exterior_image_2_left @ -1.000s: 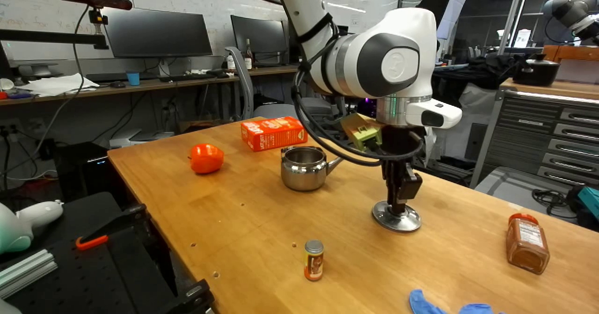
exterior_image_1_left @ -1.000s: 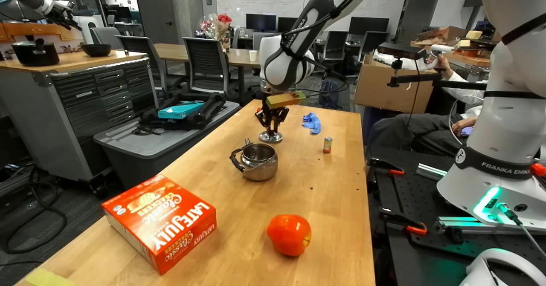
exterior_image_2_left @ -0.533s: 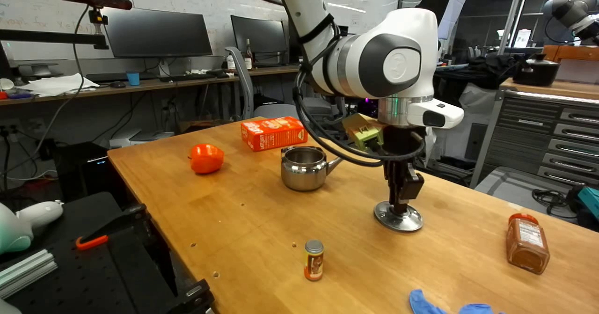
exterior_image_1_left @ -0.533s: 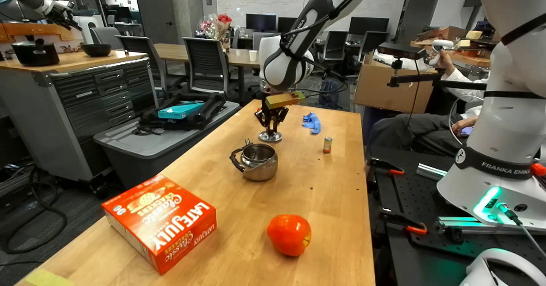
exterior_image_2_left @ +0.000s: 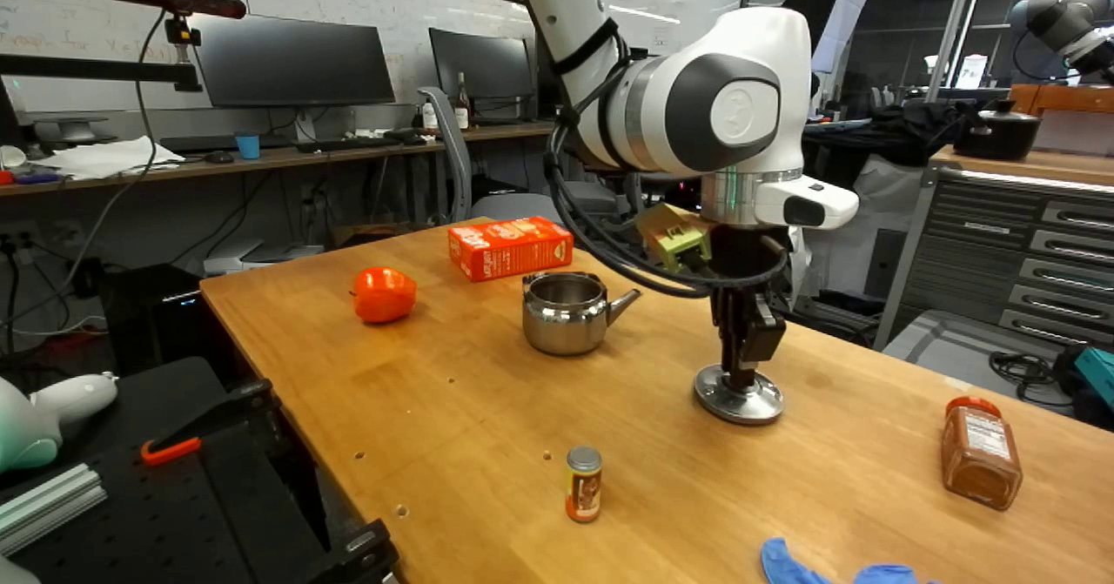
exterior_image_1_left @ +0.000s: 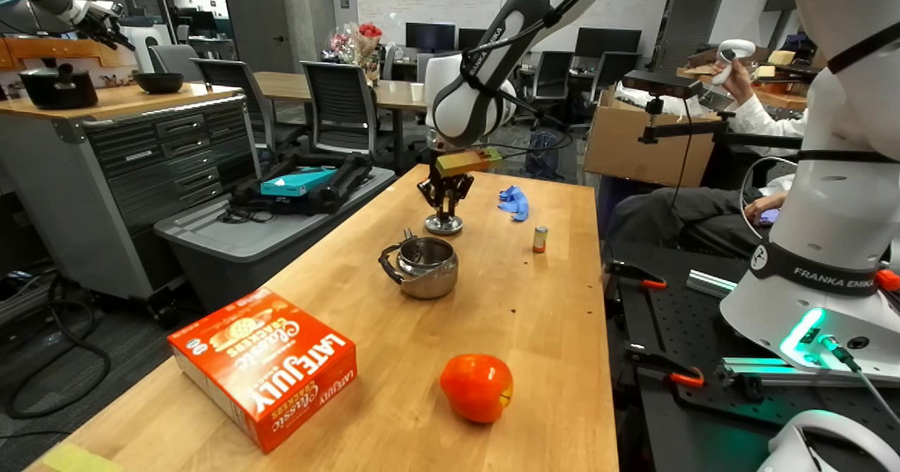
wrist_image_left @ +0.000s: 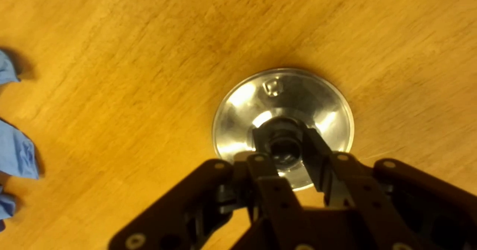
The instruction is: Pick up the lid from the table and put it on the kettle.
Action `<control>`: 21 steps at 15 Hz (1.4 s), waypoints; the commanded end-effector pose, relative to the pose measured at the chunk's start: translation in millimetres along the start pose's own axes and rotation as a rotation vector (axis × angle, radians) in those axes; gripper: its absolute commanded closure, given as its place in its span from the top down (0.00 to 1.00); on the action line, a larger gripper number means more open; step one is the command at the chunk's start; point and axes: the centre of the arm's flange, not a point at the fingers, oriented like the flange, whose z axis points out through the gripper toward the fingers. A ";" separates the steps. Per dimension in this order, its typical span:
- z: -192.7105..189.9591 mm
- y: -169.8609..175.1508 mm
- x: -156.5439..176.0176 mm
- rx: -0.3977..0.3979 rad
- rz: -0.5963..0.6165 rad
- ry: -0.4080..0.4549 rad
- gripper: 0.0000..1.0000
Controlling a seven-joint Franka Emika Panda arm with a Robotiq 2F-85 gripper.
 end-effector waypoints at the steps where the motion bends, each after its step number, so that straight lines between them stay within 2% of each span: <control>1: -26.6 -4.7 -7.4 0.005 -0.031 0.022 0.07; 21: -96.8 -57.8 -83.5 0.006 -0.243 0.109 0.07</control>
